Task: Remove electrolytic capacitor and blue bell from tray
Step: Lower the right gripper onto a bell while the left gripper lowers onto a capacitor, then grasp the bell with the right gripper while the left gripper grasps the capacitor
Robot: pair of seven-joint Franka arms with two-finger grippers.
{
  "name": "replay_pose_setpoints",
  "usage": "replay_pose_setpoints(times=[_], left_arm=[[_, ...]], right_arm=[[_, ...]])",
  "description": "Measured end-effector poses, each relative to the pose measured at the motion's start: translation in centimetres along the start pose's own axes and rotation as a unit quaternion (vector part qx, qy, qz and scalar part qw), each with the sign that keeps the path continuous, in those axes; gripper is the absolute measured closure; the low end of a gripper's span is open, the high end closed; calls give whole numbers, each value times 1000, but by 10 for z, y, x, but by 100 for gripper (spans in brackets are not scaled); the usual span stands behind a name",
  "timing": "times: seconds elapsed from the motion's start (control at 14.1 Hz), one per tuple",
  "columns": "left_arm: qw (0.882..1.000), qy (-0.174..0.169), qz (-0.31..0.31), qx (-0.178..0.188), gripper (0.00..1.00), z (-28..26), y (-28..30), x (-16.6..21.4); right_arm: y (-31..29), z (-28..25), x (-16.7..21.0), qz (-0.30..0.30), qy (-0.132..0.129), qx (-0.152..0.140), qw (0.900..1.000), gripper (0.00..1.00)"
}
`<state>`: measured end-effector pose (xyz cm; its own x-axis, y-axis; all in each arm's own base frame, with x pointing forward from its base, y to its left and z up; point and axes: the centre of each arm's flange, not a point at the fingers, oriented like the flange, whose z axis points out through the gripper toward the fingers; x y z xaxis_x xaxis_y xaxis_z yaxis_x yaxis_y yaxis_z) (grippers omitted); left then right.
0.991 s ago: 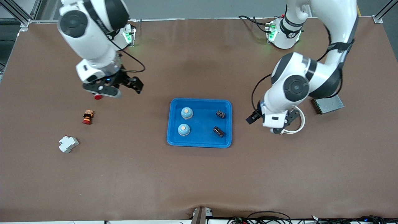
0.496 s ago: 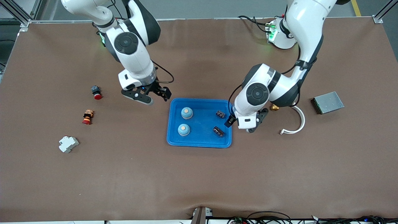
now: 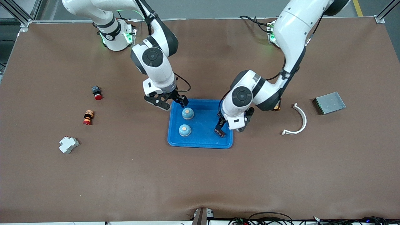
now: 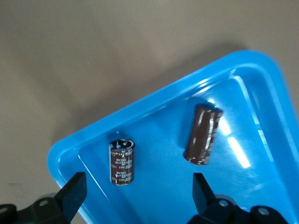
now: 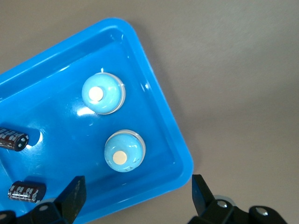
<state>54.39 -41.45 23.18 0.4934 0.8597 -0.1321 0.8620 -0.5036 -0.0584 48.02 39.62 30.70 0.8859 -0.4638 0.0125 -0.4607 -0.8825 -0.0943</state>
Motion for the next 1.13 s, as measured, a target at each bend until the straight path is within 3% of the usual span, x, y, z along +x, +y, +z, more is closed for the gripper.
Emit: replay_pose_setpoints(times=[0.21, 0.5, 0.71, 0.78, 0.85, 0.99, 1.13], left_arm=[[999, 22, -25, 14, 0, 23, -6, -11], [998, 29, -41, 34, 7, 49, -13, -9], [998, 30, -39, 36, 34, 52, -14, -12], [998, 30, -37, 36, 34, 53, -14, -14], [998, 30, -36, 36, 41, 53, -14, -16], [998, 30, -34, 36, 65, 53, -15, -18], [998, 30, -34, 35, 67, 53, -14, -18]], right_arm=[[-2, 22, -5, 3, -2, -3, 1000, 0], [-4, 41, -4, 4, -5, -12, 1000, 0], [-10, 60, -4, 7, -7, -18, 1000, 0], [-12, 67, -4, 8, -7, -20, 1000, 0], [-14, 74, -4, 8, -7, -21, 1000, 0], [-19, 85, -4, 10, -7, -21, 1000, 0], [-23, 93, -5, 11, -7, -23, 1000, 0]])
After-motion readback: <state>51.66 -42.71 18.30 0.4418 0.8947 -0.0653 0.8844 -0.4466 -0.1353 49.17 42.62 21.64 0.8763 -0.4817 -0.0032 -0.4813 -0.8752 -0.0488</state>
